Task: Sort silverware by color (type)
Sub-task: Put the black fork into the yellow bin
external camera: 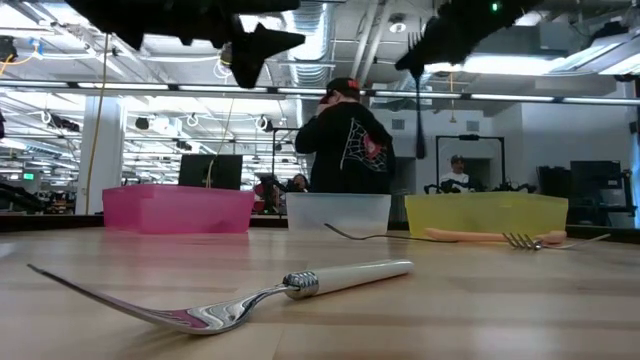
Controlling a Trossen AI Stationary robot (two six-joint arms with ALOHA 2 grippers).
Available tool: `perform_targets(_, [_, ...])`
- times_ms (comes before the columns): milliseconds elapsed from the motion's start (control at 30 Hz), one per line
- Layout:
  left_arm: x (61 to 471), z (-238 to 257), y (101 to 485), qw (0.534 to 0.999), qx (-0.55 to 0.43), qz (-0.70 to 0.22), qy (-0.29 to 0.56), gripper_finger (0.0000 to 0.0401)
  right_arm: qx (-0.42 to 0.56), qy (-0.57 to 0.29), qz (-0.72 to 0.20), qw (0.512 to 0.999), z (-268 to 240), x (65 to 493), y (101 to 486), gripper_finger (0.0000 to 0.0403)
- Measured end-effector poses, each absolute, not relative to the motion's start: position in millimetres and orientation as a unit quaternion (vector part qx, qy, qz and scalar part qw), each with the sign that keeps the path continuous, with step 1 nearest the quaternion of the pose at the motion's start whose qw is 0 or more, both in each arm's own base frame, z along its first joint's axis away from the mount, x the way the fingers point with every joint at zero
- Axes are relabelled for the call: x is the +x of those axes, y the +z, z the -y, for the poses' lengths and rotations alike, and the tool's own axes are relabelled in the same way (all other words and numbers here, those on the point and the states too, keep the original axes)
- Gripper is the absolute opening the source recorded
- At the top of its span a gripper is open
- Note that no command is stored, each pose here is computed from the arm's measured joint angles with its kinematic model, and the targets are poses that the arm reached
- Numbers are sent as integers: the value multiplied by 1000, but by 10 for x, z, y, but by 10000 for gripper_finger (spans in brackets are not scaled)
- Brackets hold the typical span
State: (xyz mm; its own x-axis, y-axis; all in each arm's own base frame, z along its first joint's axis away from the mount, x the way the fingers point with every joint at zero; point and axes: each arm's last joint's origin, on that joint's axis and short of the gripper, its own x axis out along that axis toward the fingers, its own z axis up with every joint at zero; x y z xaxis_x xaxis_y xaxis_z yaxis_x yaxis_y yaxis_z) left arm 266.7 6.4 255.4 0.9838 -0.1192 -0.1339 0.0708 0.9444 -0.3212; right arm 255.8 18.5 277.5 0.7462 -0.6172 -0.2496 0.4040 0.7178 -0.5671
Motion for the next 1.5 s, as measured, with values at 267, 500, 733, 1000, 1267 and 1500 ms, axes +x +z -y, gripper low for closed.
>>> perform_targets(267, [2473,25,2719,989,-129,-69,-16,200,-363,-418,-344,758,50,2502,2512,21])
perform_targets(500, [2353,77,2782,990,-118,-74,13,200,-346,-443,-430,707,325,2458,2188,21])
perform_targets(733, [2342,138,2744,989,-115,-95,12,200,-307,-436,-510,675,565,2391,1923,21])
perform_targets(1000, [2336,196,2736,989,-113,-99,0,200,-278,-434,-508,690,712,2170,1651,21])
perform_targets(1267, [2333,179,2740,990,-99,-95,29,200,-259,-386,-476,747,779,1941,1649,21])
perform_targets(1500, [2335,167,2756,990,-98,-85,48,200,-234,-360,-479,766,897,1917,1611,21])
